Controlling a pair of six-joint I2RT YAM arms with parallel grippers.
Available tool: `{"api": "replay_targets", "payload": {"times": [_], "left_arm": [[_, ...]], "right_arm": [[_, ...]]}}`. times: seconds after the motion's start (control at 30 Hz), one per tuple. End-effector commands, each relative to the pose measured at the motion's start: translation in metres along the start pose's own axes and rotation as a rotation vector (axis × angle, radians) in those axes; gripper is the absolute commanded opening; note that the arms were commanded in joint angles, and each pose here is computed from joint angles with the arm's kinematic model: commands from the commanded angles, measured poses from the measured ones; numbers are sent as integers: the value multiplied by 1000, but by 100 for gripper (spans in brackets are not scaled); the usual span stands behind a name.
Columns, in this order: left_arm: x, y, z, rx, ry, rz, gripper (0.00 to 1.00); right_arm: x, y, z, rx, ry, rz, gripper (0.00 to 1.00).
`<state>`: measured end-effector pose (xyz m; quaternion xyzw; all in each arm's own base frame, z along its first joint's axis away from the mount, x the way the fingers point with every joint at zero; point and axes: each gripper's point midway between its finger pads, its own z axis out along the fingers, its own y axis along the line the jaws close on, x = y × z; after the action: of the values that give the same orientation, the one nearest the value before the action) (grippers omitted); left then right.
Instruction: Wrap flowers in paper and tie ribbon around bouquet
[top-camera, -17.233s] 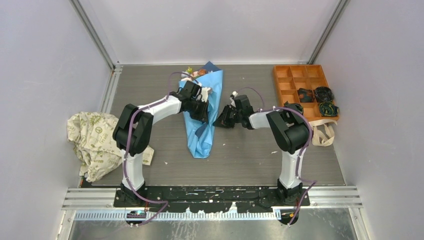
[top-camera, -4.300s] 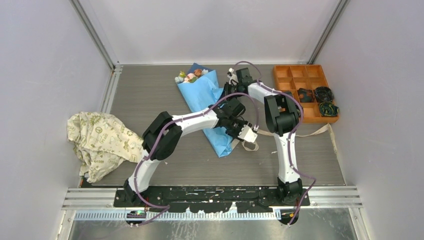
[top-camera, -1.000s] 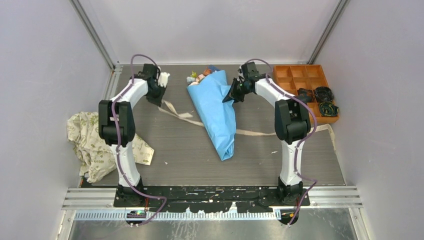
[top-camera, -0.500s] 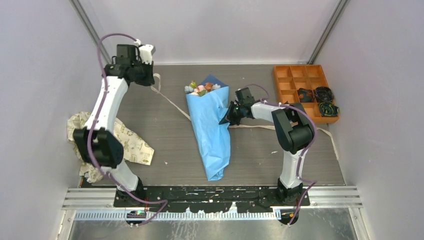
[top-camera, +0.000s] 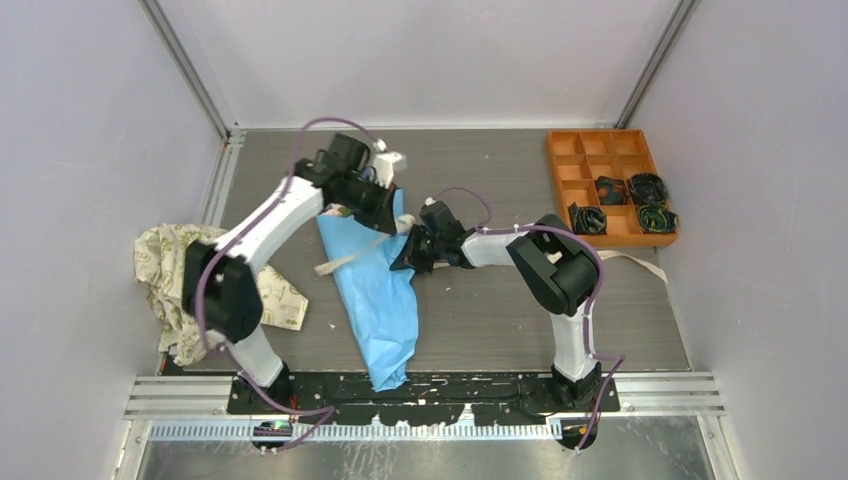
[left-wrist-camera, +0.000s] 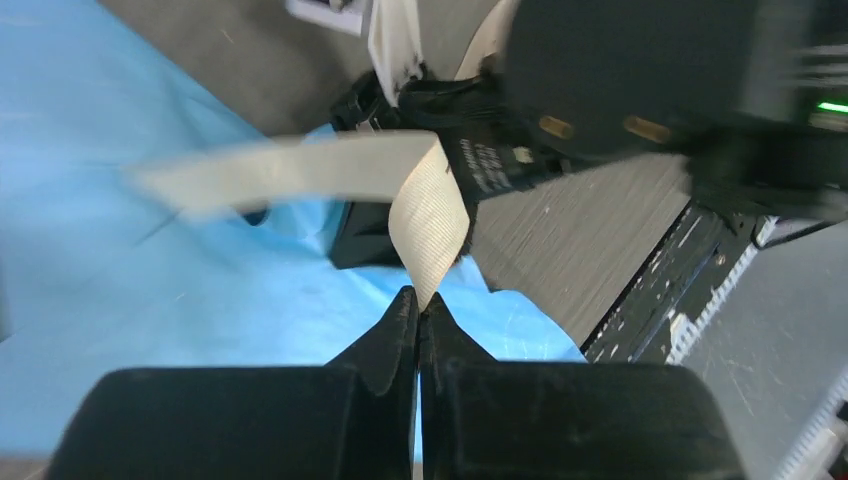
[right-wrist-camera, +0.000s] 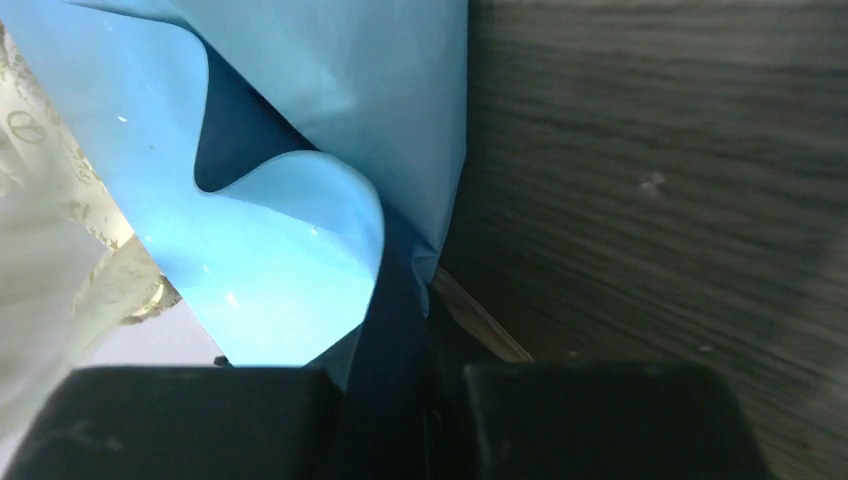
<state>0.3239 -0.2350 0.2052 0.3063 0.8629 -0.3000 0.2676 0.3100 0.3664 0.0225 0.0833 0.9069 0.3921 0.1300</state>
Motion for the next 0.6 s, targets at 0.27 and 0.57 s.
{"api": "replay_targets", "payload": {"times": [0.27, 0.57], "left_arm": [[70, 71, 139, -90, 281, -169, 0], [108, 83, 158, -121, 368, -171, 0]], "right_arm": [[-5, 2, -56, 141, -141, -107, 41], [-51, -53, -189, 544, -491, -247, 74]]}}
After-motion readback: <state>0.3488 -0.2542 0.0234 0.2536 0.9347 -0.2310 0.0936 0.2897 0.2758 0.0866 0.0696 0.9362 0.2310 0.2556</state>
